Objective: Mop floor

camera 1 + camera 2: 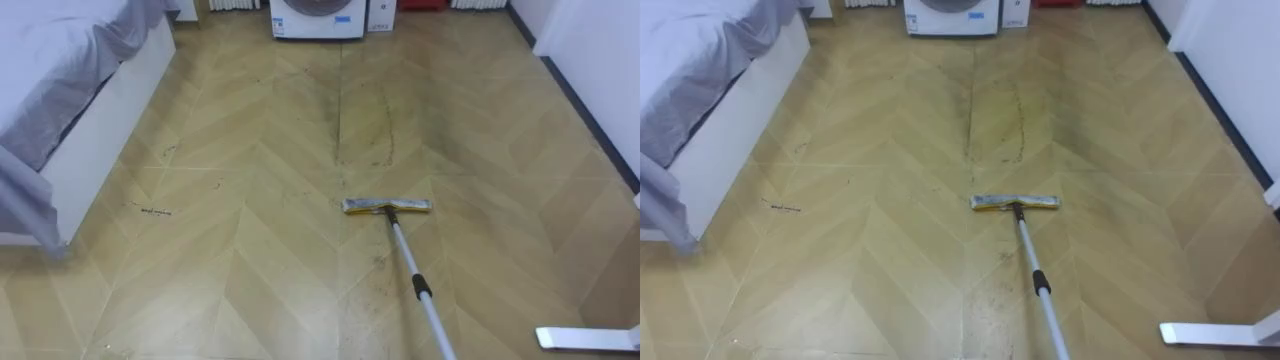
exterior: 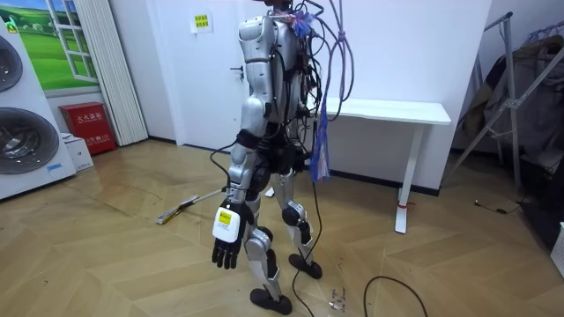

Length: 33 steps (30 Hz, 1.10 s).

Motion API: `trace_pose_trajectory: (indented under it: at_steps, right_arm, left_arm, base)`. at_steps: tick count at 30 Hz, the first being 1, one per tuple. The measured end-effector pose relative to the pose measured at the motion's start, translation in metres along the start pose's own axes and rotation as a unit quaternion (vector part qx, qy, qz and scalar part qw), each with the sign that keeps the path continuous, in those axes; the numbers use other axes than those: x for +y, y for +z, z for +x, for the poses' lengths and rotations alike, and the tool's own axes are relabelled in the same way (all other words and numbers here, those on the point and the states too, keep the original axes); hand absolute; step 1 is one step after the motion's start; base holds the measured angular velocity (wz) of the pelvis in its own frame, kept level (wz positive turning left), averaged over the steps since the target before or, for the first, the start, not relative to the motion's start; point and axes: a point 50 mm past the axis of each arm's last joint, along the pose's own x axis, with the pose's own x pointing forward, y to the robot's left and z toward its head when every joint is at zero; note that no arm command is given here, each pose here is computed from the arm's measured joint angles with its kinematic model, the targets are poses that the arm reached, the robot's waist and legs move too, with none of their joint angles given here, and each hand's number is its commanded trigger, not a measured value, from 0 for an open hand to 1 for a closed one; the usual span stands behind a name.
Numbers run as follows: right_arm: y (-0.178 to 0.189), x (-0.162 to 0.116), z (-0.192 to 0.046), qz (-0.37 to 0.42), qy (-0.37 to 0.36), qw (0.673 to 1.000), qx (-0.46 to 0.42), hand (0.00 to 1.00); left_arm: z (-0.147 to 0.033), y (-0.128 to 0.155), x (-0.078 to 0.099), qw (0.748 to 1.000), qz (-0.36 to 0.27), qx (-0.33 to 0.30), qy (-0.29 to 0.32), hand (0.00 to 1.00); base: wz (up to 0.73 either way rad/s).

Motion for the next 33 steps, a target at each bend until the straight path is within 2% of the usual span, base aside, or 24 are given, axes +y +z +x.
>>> trace_pose_trajectory:
  at_steps: [7, 18, 33]
  right_arm:
    - [-0.001, 0.000, 0.000, -0.001, -0.002, 1.000, 0.008, 1.00]
    - [-0.008, 0.003, 0.001, 0.008, 0.011, 1.000, 0.021, 1.00]
    - [0.007, -0.002, -0.001, 0.011, 0.004, 1.000, 0.011, 1.00]
  left_arm:
    - [0.000, 0.003, 0.000, 1.000, 0.004, 0.002, -0.006, 0.00]
    - [0.000, -0.009, -0.004, 0.999, 0.005, 0.017, -0.029, 0.00]
    - [0.000, 0.014, -0.005, 0.999, 0.029, -0.007, -0.029, 0.00]
  base:
    - [0.00]
    - [0.00]
    - [0.00]
